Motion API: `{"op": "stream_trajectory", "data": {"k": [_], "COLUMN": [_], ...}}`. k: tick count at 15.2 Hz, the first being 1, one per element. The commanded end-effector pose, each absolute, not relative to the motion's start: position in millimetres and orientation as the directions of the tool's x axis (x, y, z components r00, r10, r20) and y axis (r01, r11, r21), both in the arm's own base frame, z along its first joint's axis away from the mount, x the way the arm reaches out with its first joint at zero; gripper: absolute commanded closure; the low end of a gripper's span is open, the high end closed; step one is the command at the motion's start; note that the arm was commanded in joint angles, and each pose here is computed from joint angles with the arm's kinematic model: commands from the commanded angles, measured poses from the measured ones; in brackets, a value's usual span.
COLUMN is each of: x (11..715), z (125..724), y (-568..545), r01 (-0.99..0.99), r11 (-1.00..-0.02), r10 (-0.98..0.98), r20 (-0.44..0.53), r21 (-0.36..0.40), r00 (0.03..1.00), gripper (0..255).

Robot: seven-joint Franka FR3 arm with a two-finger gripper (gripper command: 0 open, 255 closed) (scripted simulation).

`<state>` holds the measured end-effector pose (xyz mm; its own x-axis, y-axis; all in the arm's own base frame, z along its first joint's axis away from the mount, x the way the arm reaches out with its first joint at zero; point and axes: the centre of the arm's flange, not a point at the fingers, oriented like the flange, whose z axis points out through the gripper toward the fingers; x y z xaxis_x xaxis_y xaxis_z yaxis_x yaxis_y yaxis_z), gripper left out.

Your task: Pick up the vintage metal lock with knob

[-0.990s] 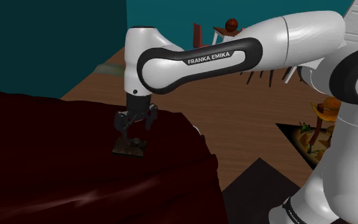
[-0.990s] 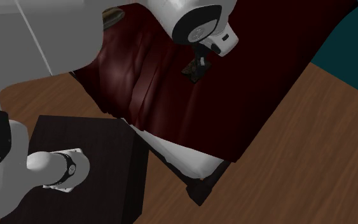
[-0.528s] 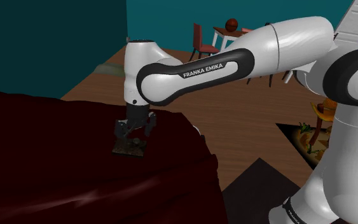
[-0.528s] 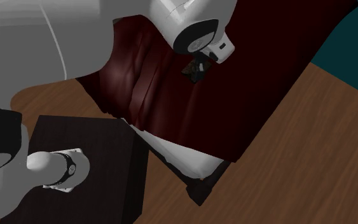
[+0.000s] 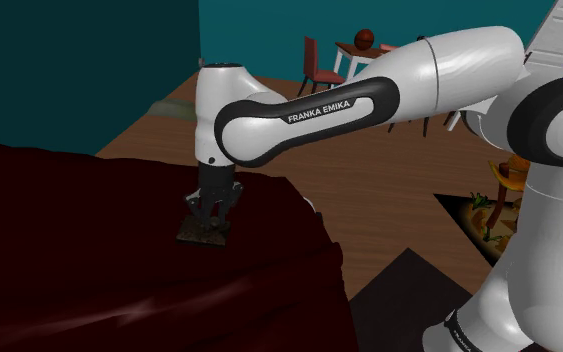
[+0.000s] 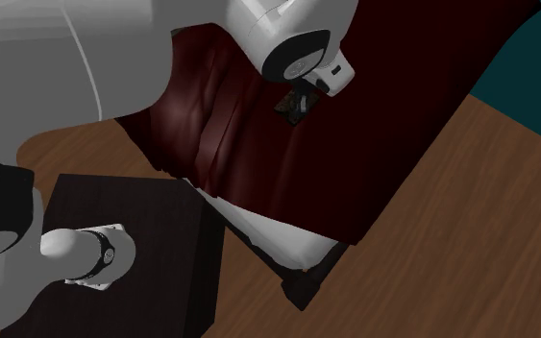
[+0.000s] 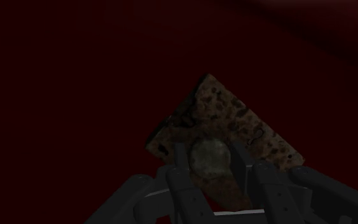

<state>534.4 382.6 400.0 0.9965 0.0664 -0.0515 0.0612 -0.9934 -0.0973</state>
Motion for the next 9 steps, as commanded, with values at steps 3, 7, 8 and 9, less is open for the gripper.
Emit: {"op": "stream_trajectory", "data": {"k": [3,7,8,9], "x": [534,534,534,534], "z": [405,426,431,436], "y": [383,383,383,383], "r01": [0.062,0.062,0.062,0.062], "r11": [-0.993,-0.993,-0.993,-0.993], "r10": [0.067,0.067,0.067,0.067], "r20": [-0.053,-0.053,-0.053,-0.053], "r21": [-0.097,-0.097,-0.097,-0.097], "r00": [0.996,0.996,0.996,0.996], "gripper": [255,255,255,255]}}
